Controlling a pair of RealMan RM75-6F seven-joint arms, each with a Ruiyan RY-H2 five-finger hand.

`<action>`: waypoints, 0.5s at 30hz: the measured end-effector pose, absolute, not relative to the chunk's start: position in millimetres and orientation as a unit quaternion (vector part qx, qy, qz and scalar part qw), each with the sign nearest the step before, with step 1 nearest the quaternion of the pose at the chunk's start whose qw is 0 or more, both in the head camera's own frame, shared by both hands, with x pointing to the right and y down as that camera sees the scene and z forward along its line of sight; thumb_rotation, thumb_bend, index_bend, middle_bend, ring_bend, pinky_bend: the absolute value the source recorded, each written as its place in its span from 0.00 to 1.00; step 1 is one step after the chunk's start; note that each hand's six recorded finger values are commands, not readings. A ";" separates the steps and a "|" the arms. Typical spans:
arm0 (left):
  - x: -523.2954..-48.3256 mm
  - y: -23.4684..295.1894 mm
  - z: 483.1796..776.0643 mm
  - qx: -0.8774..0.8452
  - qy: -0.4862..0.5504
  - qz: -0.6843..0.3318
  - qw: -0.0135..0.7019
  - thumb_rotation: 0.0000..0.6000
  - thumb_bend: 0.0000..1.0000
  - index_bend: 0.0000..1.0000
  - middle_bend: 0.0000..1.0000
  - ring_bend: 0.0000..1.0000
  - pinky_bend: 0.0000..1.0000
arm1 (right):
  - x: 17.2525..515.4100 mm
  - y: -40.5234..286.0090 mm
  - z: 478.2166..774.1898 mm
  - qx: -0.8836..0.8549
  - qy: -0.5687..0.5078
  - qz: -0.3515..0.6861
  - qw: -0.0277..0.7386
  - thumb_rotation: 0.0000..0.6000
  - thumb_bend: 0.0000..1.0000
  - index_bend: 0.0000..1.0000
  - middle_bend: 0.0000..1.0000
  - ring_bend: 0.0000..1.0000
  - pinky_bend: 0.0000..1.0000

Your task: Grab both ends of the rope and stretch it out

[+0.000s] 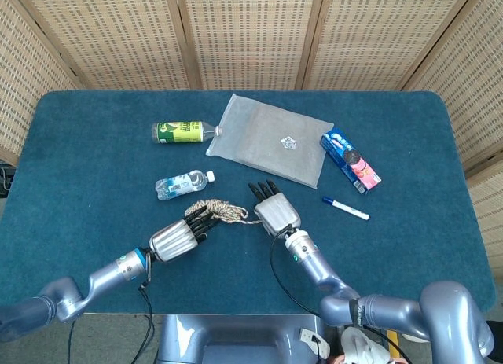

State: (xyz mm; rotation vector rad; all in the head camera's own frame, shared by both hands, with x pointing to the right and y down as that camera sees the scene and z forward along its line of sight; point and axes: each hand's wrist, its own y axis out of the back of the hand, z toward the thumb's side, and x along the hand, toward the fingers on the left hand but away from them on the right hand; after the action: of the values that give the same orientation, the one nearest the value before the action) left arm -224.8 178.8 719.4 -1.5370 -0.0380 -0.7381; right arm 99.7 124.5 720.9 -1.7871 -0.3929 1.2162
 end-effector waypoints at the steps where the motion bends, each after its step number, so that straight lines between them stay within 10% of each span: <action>1: -224.8 178.8 719.5 -0.678 -0.018 -0.326 0.658 1.00 0.27 0.43 0.00 0.00 0.00 | 99.6 124.0 720.5 -0.724 -0.160 0.493 0.455 1.00 0.44 0.71 0.00 0.00 0.00; 15: -227.8 183.6 725.2 -0.675 -0.035 -0.336 0.656 1.00 0.31 0.49 0.00 0.00 0.00 | 99.9 121.5 718.6 -0.723 -0.164 0.494 0.455 1.00 0.44 0.71 0.00 0.00 0.00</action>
State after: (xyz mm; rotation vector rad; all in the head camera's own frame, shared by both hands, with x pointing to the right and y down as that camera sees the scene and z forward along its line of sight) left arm -227.8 183.6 725.2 -1.5303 -0.0791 -0.7611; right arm 99.9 121.5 718.6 -1.7833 -0.4052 1.2180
